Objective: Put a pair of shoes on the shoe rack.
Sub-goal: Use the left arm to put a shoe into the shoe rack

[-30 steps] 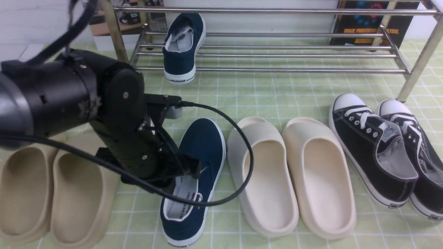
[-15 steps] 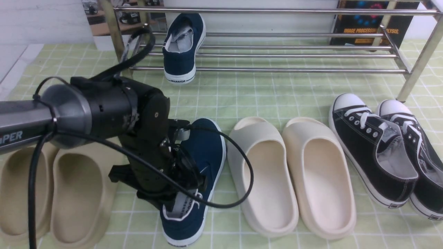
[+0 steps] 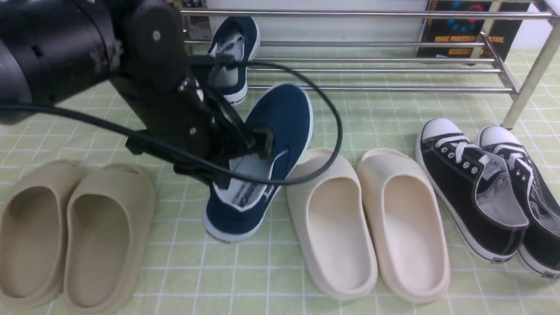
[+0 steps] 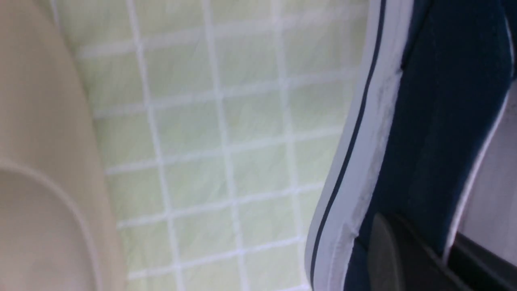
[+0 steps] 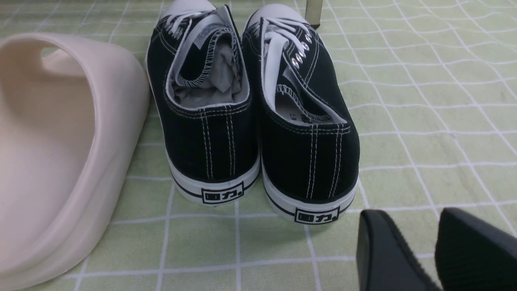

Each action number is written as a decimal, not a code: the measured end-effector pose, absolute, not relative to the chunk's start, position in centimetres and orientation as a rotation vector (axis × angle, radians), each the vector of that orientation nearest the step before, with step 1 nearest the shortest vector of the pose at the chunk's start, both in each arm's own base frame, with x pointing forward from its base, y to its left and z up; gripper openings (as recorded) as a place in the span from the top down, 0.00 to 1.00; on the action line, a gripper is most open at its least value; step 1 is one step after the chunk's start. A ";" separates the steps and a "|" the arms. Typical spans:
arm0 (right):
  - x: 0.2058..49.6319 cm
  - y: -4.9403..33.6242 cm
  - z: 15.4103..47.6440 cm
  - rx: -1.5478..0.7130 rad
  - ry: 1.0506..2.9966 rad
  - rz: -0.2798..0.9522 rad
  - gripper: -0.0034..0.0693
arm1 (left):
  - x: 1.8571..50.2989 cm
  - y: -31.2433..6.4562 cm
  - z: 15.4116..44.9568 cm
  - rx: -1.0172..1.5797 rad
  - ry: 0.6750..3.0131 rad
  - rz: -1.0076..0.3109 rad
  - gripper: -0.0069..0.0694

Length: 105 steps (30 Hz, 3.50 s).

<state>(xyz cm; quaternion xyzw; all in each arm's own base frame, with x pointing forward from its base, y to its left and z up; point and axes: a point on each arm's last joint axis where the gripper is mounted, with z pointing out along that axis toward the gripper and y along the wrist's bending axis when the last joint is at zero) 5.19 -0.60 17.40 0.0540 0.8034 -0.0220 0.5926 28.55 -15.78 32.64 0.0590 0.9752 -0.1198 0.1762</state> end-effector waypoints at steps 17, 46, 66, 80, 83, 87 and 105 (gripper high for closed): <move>5.2 -0.6 17.4 0.126 1.868 -0.051 0.62 | 38.8 -17.1 28.9 0.010 2.710 -0.619 0.91; 5.2 -0.6 17.4 0.126 1.868 -0.051 0.62 | 49.0 -19.2 27.5 0.036 2.422 -0.473 0.91; 5.2 -0.6 17.4 0.126 1.868 -0.051 0.62 | 49.6 -19.1 26.6 0.033 2.398 -0.434 0.86; 5.2 -0.6 17.4 0.126 1.868 -0.051 0.62 | 48.4 -18.4 30.4 -0.022 2.418 -0.409 0.61; 5.2 -0.6 17.4 0.126 1.868 -0.051 0.62 | 47.5 -18.3 31.1 0.029 2.479 -0.370 0.67; 5.2 -0.6 17.4 0.126 1.868 -0.051 0.62 | 45.1 -19.8 30.7 0.223 2.640 -0.293 0.82; 5.2 -0.6 17.4 0.126 1.868 -0.051 0.62 | 48.0 -23.1 25.3 0.140 2.517 -0.362 0.93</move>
